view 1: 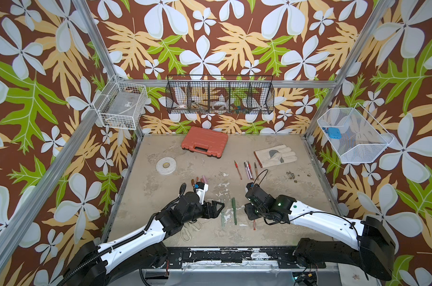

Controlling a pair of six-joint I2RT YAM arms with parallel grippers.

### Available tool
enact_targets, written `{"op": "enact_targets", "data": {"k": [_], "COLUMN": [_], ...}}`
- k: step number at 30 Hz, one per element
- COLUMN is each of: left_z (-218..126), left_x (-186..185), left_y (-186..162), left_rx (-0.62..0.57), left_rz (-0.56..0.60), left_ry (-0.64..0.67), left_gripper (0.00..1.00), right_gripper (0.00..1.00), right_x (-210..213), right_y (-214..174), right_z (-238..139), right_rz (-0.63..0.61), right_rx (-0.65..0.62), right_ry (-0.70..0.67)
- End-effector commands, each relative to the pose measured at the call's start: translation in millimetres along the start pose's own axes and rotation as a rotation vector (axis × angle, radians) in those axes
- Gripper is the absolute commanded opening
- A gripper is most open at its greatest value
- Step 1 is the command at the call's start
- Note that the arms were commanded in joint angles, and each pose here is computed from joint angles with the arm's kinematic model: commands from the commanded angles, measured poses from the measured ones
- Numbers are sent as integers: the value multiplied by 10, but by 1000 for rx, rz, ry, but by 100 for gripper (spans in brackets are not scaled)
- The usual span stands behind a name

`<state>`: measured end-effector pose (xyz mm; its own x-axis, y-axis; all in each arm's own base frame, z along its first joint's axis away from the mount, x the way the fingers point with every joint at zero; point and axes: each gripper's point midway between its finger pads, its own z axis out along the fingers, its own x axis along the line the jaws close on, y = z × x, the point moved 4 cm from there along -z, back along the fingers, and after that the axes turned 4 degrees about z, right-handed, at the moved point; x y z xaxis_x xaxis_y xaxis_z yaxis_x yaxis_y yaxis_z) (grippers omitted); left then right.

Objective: Open the pen caps
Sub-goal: 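Move the right gripper back and lower it onto the red gel pen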

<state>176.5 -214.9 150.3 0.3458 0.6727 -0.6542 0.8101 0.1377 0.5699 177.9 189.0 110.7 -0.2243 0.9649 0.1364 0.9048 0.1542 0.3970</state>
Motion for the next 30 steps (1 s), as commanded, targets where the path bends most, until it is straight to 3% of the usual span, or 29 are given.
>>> {"op": "enact_targets", "data": {"k": [1, 15, 23, 30], "left_z": [-30, 122, 143, 161], "left_x": [-16, 44, 46, 22], "left_y": [-2, -54, -23, 19], "left_rx": [-10, 14, -2, -13], "left_rz": [-40, -25, -13, -9], "left_ry": [-15, -10, -5, -7], "left_gripper": [87, 87, 88, 88], "right_gripper": [45, 37, 27, 27], "right_x": [-108, -163, -260, -234], "right_y": [-119, -264, -287, -302], "right_z": [56, 248, 297, 398], "right_rz": [30, -22, -20, -28], "right_rx": [37, 140, 154, 166], "right_ry": [-57, -98, -118, -100]}}
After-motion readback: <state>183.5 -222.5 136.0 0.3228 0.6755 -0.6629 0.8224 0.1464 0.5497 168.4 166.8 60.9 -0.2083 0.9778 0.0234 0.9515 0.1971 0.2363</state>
